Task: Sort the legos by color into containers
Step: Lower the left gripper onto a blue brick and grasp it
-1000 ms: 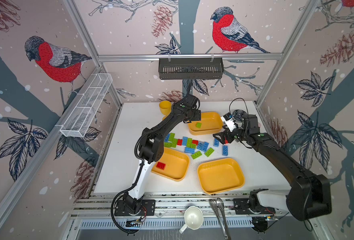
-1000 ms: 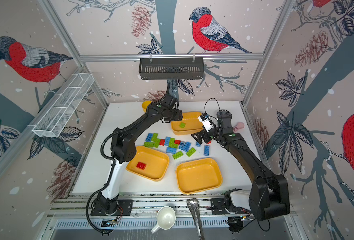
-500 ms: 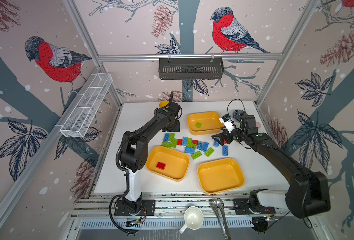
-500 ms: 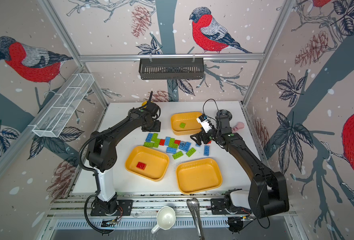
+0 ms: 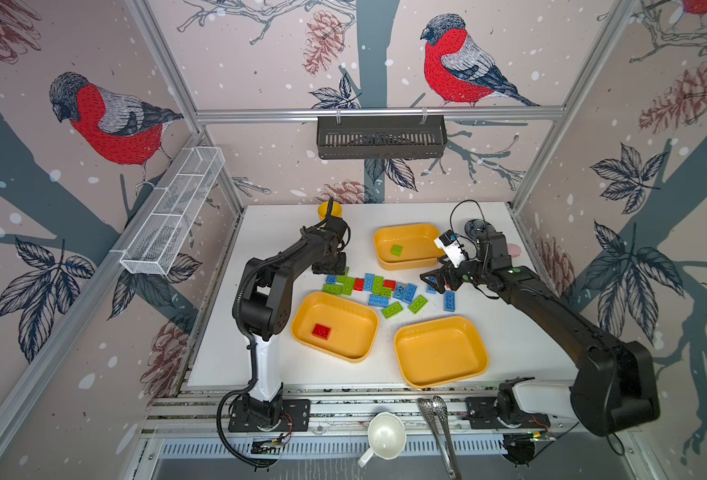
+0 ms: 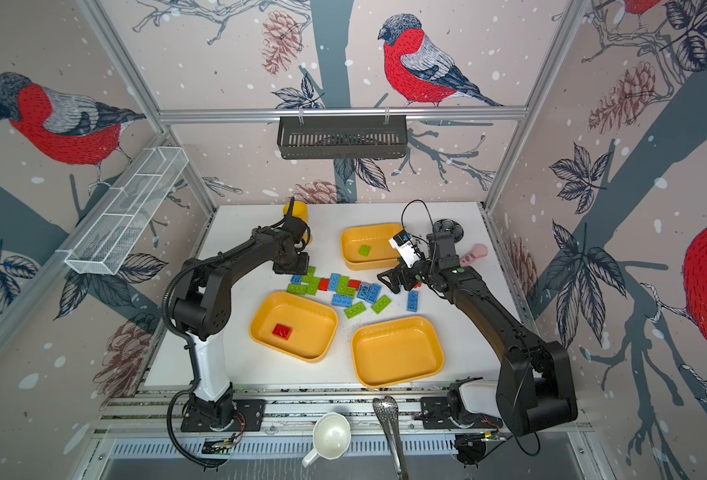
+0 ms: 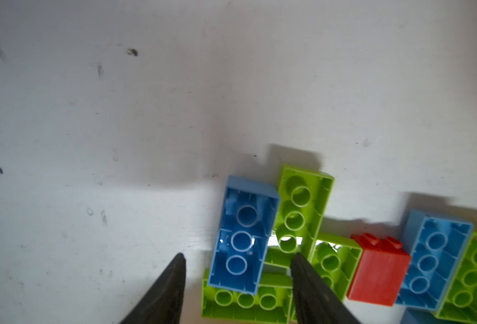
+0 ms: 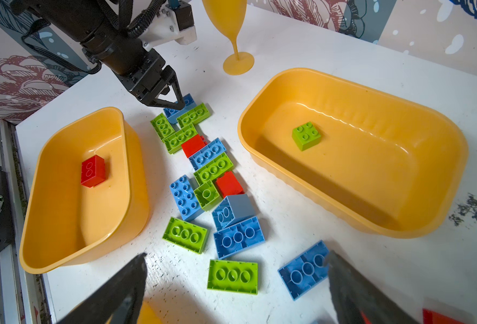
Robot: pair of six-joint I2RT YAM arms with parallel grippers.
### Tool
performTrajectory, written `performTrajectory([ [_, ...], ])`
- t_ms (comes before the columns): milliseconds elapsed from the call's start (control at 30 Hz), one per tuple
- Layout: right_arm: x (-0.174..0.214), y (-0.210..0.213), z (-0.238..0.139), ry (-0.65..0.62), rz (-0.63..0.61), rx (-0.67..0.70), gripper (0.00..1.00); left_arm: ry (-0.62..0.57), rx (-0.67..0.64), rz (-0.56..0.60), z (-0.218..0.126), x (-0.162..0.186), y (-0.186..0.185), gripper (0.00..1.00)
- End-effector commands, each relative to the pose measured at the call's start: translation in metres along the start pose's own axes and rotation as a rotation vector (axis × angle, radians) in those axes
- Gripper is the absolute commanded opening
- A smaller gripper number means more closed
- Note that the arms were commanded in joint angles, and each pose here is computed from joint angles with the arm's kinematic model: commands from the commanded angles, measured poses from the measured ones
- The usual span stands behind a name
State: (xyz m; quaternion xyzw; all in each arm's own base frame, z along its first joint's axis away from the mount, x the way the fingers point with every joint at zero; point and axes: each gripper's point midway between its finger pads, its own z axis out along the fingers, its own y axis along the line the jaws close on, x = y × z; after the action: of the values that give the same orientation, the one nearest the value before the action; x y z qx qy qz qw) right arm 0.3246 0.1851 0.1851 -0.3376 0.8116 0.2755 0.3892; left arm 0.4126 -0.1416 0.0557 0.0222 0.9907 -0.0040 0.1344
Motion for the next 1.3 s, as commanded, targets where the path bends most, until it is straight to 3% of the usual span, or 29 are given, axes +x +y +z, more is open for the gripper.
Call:
performTrajectory([
  [0, 0.001, 0.002, 0.0, 0.002, 0.01, -0.007, 0.99, -0.013, 0.002, 0.017, 0.004, -0.003, 0.001, 0.6],
  [500, 0.004, 0.004, 0.003, 0.009, 0.013, -0.015, 0.99, 0.005, -0.09, 0.008, 0.011, 0.003, 0.031, 0.57],
  [667, 0.005, 0.004, 0.004, 0.012, 0.015, -0.016, 0.99, -0.027, -0.001, -0.016, -0.004, -0.009, 0.015, 0.57],
  [900, 0.006, 0.005, 0.004, 0.012, 0.015, -0.019, 0.99, -0.03, 0.027, 0.002, -0.011, -0.011, 0.001, 0.6],
  [1267, 0.009, 0.006, 0.005, 0.022, 0.021, -0.023, 0.99, 0.02, -0.027, 0.026, 0.015, 0.0, 0.01, 0.59],
])
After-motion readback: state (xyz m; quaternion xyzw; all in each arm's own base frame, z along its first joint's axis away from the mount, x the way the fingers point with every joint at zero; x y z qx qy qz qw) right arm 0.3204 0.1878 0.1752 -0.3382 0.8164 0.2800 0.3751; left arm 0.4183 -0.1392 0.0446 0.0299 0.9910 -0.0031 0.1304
